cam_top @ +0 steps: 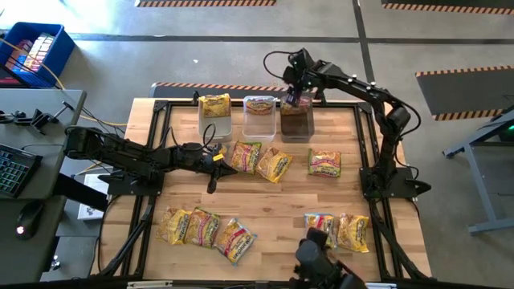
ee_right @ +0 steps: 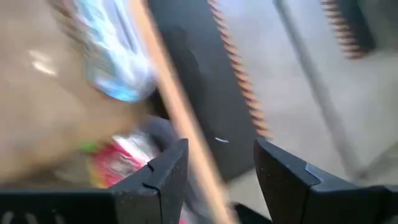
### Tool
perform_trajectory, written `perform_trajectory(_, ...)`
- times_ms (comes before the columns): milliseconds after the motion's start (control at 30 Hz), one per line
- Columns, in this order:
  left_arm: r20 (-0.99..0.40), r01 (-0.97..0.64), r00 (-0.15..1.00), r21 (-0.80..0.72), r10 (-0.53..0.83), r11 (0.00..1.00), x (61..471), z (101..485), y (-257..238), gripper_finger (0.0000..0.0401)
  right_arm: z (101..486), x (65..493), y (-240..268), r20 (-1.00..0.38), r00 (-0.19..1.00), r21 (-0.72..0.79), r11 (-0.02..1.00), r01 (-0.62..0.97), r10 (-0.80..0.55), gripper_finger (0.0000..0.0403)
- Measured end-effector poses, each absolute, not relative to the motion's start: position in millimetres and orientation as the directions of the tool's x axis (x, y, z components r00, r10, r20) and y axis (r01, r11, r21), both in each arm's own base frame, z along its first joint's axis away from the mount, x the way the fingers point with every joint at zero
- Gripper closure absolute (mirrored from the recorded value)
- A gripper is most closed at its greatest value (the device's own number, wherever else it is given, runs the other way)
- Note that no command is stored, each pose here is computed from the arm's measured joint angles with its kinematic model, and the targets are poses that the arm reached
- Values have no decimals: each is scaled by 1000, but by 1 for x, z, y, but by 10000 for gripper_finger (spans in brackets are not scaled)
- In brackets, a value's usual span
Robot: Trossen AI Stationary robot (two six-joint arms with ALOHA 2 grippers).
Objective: Sort Maruchan noodles
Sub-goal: Adjust the green noodle pack on the transparent black bin
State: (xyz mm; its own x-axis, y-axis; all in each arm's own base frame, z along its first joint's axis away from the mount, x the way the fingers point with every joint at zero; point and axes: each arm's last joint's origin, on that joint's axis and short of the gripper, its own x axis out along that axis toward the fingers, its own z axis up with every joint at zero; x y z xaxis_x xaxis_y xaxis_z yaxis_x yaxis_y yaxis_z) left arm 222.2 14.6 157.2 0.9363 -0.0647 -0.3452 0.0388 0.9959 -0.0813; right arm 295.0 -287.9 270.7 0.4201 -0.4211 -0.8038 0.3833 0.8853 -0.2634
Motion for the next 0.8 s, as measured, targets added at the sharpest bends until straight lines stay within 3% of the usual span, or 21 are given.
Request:
perform_trajectory(100,-346,35,936,-97,-67,995,222,157,14,401,252,290,-277,-866,444,-92,946,312,-231,235)
perform_trajectory(267,-358,53,930,-83,-80,995,222,156,11,401,233,289,-254,-911,402,-6,976,218,-96,282)
perform_trajectory(500,-364,56,928,-68,-77,996,222,155,12,401,192,278,-257,-923,298,-165,951,263,-243,395)
perform_trajectory(700,-365,52,928,-76,-77,996,222,155,12,401,207,275,-249,-955,273,-59,975,214,-118,349)
perform_trajectory(800,-365,52,928,-76,-77,996,222,155,12,401,208,274,-237,-956,290,92,987,130,51,327)
